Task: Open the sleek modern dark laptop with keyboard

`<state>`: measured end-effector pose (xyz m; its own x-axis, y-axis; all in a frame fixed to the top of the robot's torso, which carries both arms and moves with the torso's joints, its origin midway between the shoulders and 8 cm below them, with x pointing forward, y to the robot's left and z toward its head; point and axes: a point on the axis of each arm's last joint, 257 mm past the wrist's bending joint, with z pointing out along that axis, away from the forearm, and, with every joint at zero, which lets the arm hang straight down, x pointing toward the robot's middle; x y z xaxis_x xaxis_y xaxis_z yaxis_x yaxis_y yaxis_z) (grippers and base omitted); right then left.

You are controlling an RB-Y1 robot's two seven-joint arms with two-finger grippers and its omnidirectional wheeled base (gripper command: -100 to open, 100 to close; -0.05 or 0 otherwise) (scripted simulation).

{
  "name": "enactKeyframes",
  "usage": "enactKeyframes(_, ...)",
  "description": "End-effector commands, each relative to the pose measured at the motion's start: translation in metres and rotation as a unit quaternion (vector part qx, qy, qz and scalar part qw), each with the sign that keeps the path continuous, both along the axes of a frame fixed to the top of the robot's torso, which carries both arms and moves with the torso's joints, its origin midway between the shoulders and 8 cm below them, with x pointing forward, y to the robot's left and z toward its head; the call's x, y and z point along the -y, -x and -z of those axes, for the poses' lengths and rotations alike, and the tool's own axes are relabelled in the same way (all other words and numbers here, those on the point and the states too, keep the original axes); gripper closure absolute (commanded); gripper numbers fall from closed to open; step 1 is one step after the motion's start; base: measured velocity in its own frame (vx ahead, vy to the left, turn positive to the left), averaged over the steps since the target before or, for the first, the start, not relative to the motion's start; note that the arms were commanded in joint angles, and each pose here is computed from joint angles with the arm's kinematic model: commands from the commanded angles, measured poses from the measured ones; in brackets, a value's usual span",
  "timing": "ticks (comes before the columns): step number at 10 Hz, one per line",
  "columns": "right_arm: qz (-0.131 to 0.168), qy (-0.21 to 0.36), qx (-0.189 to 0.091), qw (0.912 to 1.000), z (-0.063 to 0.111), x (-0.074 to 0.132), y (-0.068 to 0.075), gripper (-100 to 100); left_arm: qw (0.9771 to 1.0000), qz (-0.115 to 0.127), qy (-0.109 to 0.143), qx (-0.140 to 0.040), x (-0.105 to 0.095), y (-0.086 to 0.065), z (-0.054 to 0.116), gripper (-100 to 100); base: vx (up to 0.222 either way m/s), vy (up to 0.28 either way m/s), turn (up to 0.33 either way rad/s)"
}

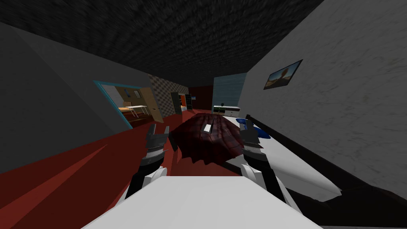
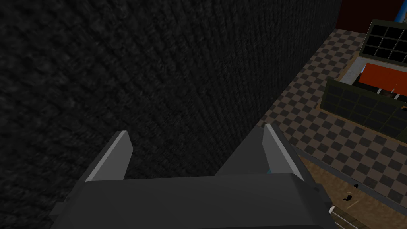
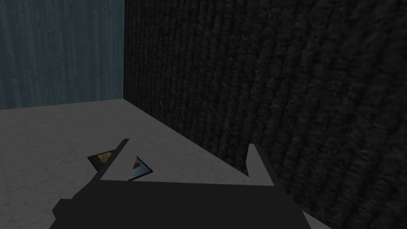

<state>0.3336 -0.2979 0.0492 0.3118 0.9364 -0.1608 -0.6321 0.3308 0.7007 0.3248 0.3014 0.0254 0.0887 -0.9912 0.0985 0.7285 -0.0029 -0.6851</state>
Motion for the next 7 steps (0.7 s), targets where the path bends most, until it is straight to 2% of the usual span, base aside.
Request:
enactKeyframes(1,0.0,0.0,0.0,1.0,0.0,0.0,0.0,0,1.0,0.0,0.0,0.0,0.0,0.0,0.0,0,0.0,0.0,0.0)
enactKeyframes(7,0.0,0.0,0.0,1.0,-0.0001,0.0,0.0001,0,1.0,0.0,0.0,0.0,0.0,0.0001,-0.0001,0,0.0,0.0,0.0)
